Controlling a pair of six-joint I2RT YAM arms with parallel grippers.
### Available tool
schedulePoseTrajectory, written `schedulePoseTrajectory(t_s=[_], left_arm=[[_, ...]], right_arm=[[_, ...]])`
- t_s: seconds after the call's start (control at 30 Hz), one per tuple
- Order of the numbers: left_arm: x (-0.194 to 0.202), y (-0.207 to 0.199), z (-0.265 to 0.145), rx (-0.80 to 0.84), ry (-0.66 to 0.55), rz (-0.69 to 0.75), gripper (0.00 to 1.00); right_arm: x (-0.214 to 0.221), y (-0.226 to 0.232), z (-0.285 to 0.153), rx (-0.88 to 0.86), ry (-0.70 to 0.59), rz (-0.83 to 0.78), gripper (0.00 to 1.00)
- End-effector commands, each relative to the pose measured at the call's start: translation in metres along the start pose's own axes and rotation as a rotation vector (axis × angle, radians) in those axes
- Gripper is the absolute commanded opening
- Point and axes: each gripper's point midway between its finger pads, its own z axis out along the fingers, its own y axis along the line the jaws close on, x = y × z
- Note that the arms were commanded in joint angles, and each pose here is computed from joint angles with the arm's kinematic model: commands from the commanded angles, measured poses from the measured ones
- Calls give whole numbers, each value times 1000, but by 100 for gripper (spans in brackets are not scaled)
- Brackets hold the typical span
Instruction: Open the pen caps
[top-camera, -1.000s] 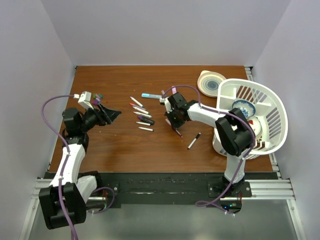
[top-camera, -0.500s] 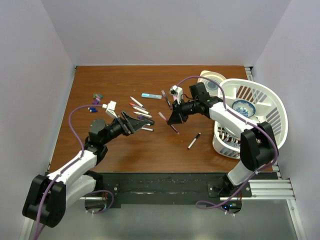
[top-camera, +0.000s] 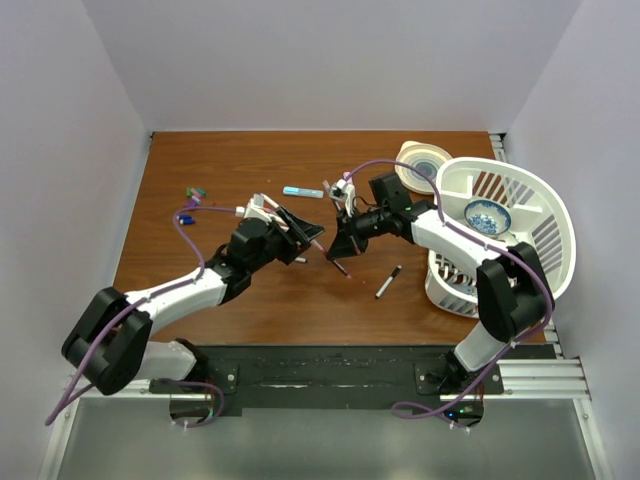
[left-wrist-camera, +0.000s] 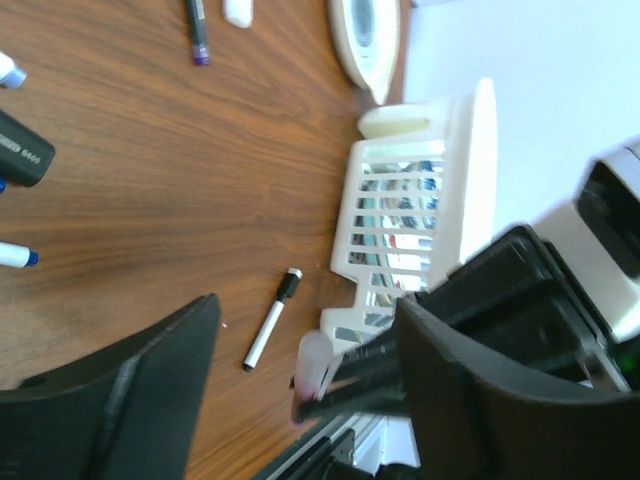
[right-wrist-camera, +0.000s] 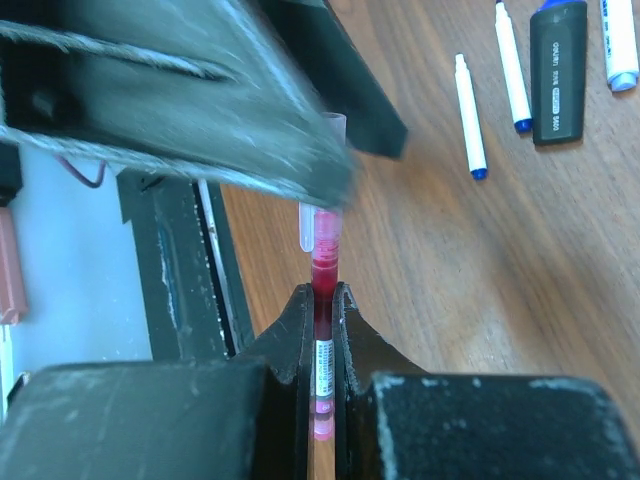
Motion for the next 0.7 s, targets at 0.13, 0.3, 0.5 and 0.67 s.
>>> schedulePoseTrajectory(t_s=[0.13, 0.3, 0.5, 0.67], left_arm=[[-7, 3, 21, -217, -86, 24, 47], [-3, 5, 26, -245, -74, 73, 36], [8, 4, 35, -239, -13, 106, 33], [12, 3, 39, -232, 8, 129, 29]], right_arm=[[-11, -12, -5, 138, -23, -47, 0], [-10, -16, -3, 173, -14, -58, 0], [-9, -18, -2, 194, -7, -71, 0], [-8, -19, -2, 192, -6, -73, 0]])
